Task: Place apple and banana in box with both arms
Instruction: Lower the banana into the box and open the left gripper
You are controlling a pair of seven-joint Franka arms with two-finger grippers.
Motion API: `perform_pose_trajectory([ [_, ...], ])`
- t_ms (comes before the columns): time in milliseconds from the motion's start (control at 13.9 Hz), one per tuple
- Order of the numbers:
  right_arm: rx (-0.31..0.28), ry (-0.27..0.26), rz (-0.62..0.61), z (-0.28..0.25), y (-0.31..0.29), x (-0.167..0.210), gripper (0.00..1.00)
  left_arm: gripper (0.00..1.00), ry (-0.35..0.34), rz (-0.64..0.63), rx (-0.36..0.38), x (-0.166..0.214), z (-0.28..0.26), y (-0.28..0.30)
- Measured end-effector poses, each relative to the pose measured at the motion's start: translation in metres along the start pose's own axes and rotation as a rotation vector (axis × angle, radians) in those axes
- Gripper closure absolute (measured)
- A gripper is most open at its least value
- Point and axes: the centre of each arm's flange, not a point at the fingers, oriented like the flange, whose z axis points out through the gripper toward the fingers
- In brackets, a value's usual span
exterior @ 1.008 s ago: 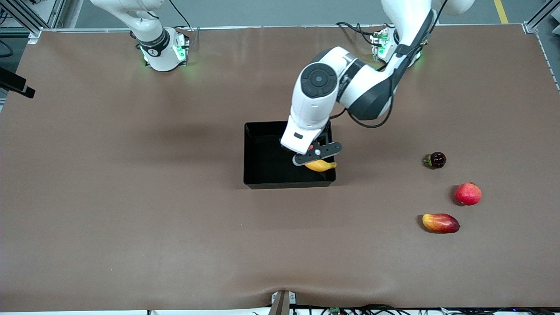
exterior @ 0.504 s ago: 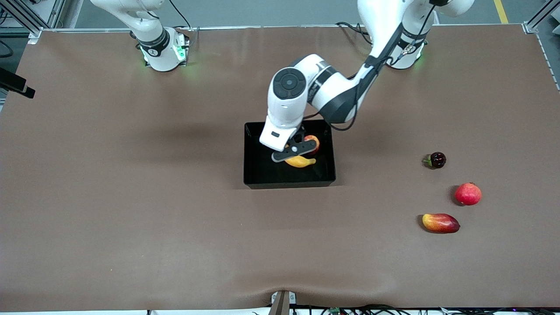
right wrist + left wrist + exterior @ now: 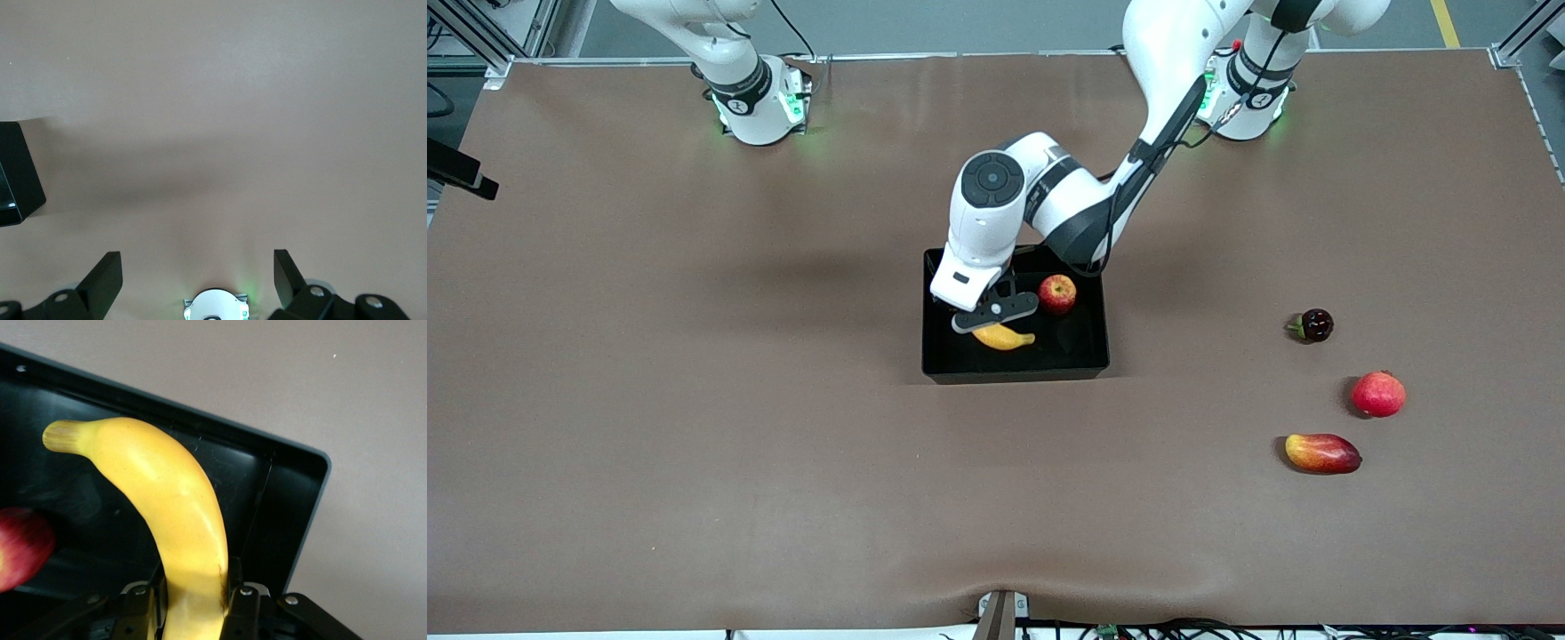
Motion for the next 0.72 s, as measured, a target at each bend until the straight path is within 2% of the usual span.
perform_pose_trajectory([
  [288, 0.000, 0.000, 0.000, 0.000, 0.000, 0.000, 0.00, 0.63, 0.004, 0.005, -0.007, 0.005, 0.034, -0.005],
  [720, 0.000, 0.000, 0.000, 0.000, 0.000, 0.000, 0.00, 0.63, -0.022, 0.060, 0.033, -0.006, 0.069, -0.010],
])
